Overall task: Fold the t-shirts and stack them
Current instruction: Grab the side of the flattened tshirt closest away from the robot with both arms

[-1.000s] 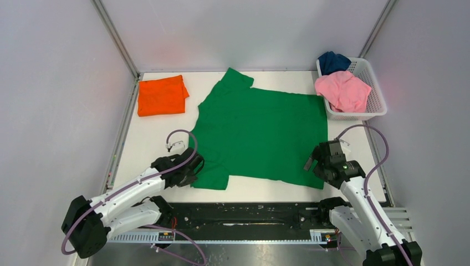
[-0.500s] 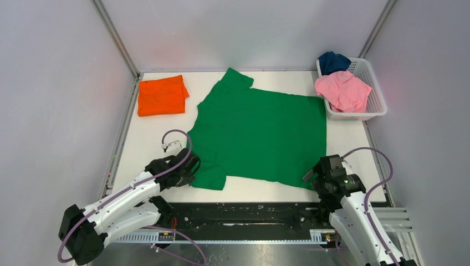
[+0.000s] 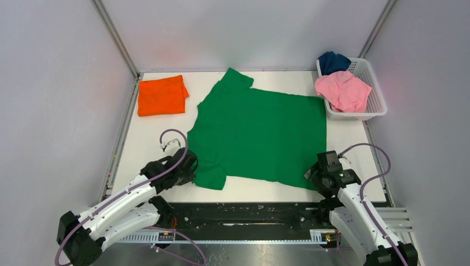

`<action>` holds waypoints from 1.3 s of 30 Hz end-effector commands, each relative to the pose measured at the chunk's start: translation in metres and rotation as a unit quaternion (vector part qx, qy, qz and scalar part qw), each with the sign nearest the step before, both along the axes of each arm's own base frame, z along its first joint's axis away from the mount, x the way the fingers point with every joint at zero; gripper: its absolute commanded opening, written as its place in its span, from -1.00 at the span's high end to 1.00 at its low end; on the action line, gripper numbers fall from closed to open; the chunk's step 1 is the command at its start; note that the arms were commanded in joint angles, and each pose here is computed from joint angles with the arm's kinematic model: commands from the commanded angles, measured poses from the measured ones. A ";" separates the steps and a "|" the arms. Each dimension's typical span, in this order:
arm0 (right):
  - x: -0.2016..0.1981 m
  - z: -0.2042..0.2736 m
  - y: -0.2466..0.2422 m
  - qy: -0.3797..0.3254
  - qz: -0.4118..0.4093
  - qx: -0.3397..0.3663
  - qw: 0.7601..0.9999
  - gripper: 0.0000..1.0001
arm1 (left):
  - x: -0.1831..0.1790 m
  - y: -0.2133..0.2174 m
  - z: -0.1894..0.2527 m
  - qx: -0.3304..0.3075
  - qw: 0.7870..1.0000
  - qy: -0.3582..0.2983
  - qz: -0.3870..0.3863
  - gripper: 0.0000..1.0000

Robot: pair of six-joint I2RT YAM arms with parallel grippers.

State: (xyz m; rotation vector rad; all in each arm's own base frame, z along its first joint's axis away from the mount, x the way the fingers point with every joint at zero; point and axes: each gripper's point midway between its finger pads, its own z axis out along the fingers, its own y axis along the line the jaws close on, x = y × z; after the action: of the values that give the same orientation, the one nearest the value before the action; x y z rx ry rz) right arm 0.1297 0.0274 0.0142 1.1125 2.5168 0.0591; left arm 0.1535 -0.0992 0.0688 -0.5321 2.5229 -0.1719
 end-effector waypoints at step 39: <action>-0.005 0.041 0.032 -0.031 0.116 0.072 0.990 0.90 | -0.018 -0.066 0.040 -0.204 0.975 -0.008 -0.083 1.00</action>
State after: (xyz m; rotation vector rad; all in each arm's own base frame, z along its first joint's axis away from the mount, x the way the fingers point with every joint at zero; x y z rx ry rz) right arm 0.1137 0.0486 0.0424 0.9283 2.5900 0.2632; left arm 0.1055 -0.1212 0.0785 -0.6643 2.5922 -0.5662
